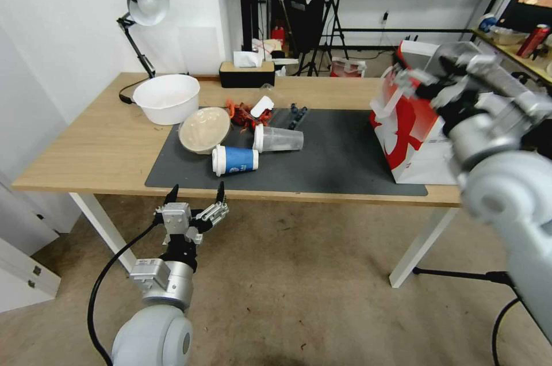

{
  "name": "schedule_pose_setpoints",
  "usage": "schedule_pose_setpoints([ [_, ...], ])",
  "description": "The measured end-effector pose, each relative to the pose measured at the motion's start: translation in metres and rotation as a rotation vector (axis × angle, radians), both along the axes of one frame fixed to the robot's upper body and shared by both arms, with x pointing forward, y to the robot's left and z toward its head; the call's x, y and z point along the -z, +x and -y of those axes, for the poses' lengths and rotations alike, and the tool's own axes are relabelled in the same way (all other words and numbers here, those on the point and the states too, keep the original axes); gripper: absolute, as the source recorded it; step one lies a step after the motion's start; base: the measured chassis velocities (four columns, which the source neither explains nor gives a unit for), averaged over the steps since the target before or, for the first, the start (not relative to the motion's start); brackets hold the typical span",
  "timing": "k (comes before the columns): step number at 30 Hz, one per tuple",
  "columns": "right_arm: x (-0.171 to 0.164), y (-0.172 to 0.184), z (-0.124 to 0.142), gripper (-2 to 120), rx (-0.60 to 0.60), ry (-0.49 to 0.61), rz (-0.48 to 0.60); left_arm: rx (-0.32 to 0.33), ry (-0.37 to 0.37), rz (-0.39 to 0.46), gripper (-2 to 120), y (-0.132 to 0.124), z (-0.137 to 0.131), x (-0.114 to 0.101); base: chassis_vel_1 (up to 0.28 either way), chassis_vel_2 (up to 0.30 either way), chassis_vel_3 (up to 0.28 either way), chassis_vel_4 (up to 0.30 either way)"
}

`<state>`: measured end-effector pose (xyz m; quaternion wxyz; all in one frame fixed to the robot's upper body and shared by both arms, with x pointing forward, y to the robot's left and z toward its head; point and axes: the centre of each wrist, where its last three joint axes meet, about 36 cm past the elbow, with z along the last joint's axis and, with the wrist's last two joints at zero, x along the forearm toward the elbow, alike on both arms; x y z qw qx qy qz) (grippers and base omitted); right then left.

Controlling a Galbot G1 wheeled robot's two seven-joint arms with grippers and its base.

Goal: Pick up the trash from the table and place it into the takeout bag.

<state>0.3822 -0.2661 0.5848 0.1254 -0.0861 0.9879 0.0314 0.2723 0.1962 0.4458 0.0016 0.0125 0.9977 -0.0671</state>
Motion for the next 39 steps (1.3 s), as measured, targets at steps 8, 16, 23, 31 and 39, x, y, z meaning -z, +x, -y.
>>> schedule_pose_setpoints([
  [8,0.086,-0.053,-0.018,100,0.072,-0.054,0.000,-0.004,0.004,0.000,100,-0.001,-0.002,0.001,0.000,0.000,0.000,0.000],
  [16,0.132,-0.079,-0.028,100,0.118,-0.056,-0.040,-0.002,0.007,-0.002,100,-0.003,-0.002,0.003,0.000,0.000,0.000,0.000],
  [23,0.157,-0.089,-0.037,100,0.137,-0.050,-0.088,0.002,0.009,-0.004,100,-0.003,-0.001,0.004,0.000,0.000,0.000,0.000],
  [31,0.166,-0.088,-0.039,100,0.136,-0.044,-0.111,0.001,0.011,-0.006,100,-0.004,-0.002,0.004,0.000,0.000,0.000,0.000],
  [39,0.164,-0.082,-0.037,100,0.132,-0.042,-0.114,-0.003,0.010,-0.008,100,-0.003,-0.002,0.006,0.000,0.000,0.000,0.000],
])
